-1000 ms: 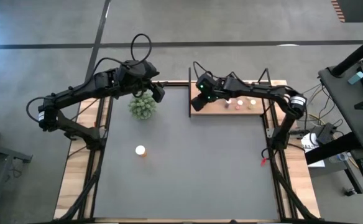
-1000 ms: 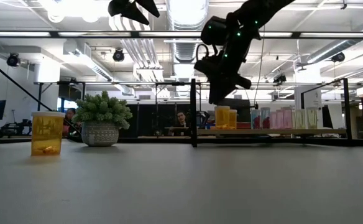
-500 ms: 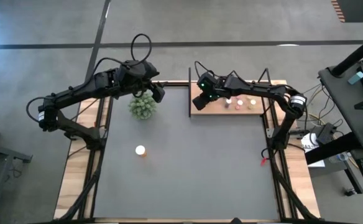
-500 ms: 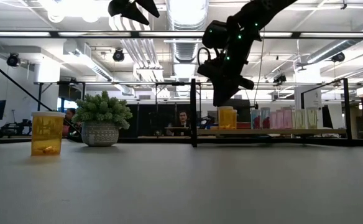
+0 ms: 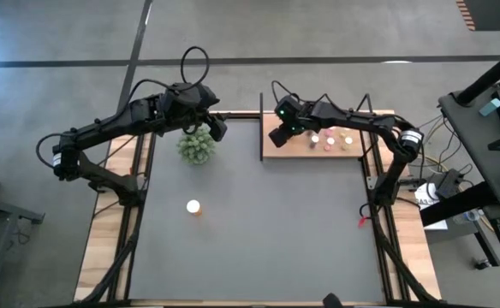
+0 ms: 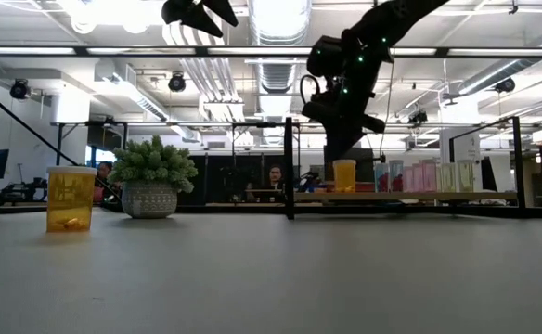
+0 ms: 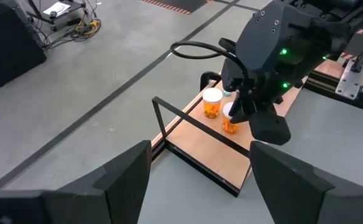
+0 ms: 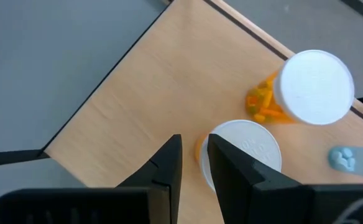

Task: Pick and place medicine bottles onto shelf by color
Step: Put the bottom orange pill bottle on the shelf aligned with the other orange pill bottle, then put the orange pill bottle on the shelf aligned with the other orange pill bottles

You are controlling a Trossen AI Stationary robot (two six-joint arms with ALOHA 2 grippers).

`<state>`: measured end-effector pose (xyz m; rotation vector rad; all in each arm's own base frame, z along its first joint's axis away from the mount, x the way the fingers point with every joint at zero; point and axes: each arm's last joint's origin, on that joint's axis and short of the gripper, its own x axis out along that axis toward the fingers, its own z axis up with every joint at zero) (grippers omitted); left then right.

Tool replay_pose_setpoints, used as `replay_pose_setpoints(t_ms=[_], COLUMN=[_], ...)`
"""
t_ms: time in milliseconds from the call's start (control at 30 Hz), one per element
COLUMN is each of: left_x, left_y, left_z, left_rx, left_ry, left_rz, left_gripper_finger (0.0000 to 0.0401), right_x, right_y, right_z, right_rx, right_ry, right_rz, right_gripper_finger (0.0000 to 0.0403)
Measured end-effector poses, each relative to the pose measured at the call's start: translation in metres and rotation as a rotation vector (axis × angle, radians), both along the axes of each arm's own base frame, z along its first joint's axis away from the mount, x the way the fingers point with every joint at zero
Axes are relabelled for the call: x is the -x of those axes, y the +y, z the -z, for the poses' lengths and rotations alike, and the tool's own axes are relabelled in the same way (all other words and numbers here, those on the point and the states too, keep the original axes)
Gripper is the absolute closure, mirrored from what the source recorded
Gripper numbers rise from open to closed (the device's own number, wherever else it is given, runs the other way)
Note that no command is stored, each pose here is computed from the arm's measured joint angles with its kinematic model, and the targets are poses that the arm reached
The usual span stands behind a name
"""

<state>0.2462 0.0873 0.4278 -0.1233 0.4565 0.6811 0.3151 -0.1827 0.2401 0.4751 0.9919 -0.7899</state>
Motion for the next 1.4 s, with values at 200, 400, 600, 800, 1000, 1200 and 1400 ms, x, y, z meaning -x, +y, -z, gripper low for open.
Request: replay_pose_setpoints(t_ms=[200,400,600,800,1000,1200,1400], left_x=[0.0,0.0,0.0,-0.001,0.003,0.002,-0.006], left_y=[0.0,0.0,0.0,0.0,-0.005,-0.015,-0.041], left_z=[0.0,0.0,0.0,0.004,0.017,0.029,0.055], left_rx=[0.001,0.002,0.003,0.007,0.16,0.281,0.445], left_ry=[-0.001,-0.001,-0.002,0.01,0.089,0.113,0.119], left_rz=[0.0,0.0,-0.001,0.0,0.05,0.045,0.036], left_gripper_finger=[0.0146,0.0146,0.0146,0.0146,0.0146,0.0146,0.0146], right_x=[0.002,0.008,0.018,0.02,0.013,0.004,0.003], right_y=[-0.003,0.001,0.007,0.016,0.039,0.064,0.086], right_z=[0.0,-0.013,-0.038,-0.051,-0.058,-0.068,-0.079], right_rx=[0.0,0.014,0.054,0.059,0.052,0.074,0.094], right_ry=[0.002,-0.024,-0.096,-0.149,-0.178,-0.234,-0.274], right_rz=[0.007,0.007,0.008,0.019,-0.059,-0.142,-0.221], right_gripper_finger=[0.0331,0.0331,0.0329,0.031,0.0306,0.0306,0.0311])
